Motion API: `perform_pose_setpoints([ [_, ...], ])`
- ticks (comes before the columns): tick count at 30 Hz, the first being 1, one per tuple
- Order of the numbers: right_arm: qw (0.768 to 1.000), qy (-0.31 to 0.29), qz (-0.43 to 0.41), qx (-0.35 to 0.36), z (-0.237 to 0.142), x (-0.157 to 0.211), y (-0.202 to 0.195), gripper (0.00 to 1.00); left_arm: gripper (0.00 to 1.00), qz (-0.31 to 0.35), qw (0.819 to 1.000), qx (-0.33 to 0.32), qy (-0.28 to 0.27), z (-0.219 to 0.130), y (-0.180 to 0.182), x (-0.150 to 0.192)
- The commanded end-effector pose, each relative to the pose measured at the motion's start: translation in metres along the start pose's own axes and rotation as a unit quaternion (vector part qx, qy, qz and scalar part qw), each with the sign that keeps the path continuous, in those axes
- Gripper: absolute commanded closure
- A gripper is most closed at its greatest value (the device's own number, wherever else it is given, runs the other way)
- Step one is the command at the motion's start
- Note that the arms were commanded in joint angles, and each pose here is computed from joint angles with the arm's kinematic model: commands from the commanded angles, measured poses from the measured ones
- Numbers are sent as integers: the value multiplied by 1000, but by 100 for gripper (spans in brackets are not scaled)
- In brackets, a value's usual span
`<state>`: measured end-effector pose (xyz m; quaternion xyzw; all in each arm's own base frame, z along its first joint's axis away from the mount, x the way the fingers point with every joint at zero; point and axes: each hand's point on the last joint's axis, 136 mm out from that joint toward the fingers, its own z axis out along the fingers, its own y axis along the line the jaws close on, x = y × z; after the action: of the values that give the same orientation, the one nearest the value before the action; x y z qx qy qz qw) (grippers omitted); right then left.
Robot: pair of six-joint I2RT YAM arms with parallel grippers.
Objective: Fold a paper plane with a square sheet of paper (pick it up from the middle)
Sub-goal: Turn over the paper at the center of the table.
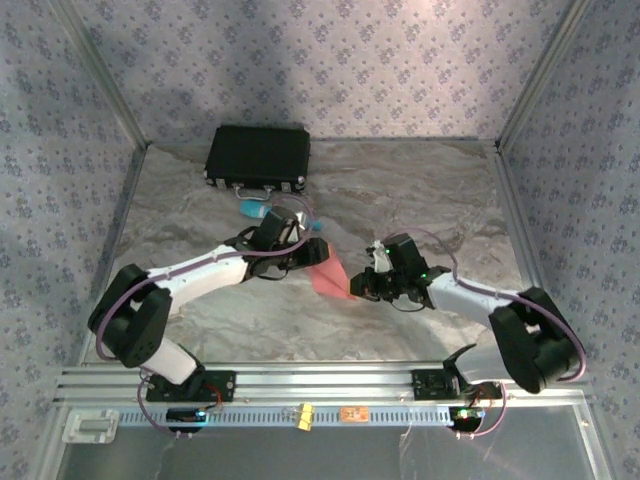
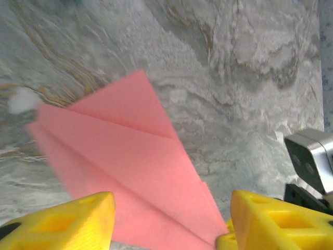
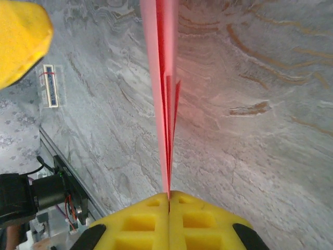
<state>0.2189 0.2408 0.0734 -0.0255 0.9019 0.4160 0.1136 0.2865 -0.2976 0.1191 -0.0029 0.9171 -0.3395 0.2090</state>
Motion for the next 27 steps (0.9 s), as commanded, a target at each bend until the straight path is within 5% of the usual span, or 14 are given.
perform_pose_setpoints([
  [1,998,-22,-24,44,-15,-4,-8,95,35,17,999,-39,-31,-16,14,-4],
  [20,976,-134,-101,141,-69,-27,-7,95,2,68,986,-75,-136,-70,27,-25],
  [27,963,-164,-132,167,-84,-32,-2,95,0,36,982,-75,-170,-87,42,-35],
])
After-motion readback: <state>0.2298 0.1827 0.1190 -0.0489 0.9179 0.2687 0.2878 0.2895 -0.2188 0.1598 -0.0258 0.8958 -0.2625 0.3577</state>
